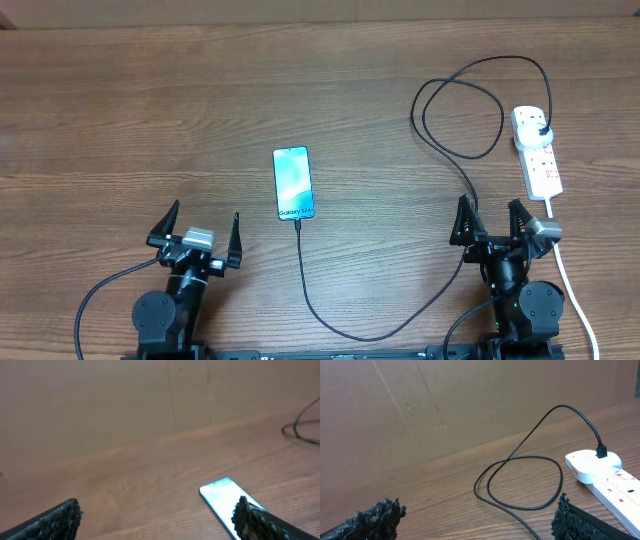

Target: Plug charger to phone and switch on socket

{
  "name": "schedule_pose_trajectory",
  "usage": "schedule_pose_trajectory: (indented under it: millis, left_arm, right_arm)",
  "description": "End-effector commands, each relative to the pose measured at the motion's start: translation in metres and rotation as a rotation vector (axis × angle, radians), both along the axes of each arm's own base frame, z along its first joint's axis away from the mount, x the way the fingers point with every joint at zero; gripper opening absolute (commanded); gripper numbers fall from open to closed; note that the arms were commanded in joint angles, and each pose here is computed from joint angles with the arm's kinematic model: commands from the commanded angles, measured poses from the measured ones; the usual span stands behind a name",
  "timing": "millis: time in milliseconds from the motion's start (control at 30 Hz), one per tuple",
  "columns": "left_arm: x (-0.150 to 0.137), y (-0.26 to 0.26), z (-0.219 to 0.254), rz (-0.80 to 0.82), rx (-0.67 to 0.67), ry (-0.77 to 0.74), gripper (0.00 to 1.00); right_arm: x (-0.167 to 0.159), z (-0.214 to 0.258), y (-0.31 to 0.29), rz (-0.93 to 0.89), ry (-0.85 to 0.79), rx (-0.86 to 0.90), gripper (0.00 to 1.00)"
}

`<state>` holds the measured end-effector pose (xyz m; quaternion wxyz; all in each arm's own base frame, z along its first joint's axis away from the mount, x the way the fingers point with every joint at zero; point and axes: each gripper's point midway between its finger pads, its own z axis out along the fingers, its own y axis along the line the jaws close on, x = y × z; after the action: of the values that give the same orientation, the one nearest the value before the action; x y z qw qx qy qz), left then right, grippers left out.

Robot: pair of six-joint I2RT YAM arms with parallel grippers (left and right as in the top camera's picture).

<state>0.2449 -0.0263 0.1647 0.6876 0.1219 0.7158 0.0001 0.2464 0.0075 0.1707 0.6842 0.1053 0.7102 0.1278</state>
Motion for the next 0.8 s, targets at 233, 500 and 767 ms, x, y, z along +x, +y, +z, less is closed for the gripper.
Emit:
schedule_pose_trajectory:
  millis: [233,500,767]
  left_arm:
    - [-0.0005,0.0023,-0.0044,0.016,0.024,0.000,1.00]
    - [-0.0005,0.0023,-0.0044,0.016,0.024,0.000,1.00]
    - [-0.0005,0.0023,-0.0045,0.016,0.024,0.001,1.00]
  right_arm:
    - [-0.0001,-0.0011,0.0004,0.003,-0.007,0.003,1.00]
    - [-0.0001,-0.0011,0.0004,0.003,-0.007,0.003,1.00]
    - [-0.0001,-0.0011,0.0004,0.003,-0.007,0.003,1.00]
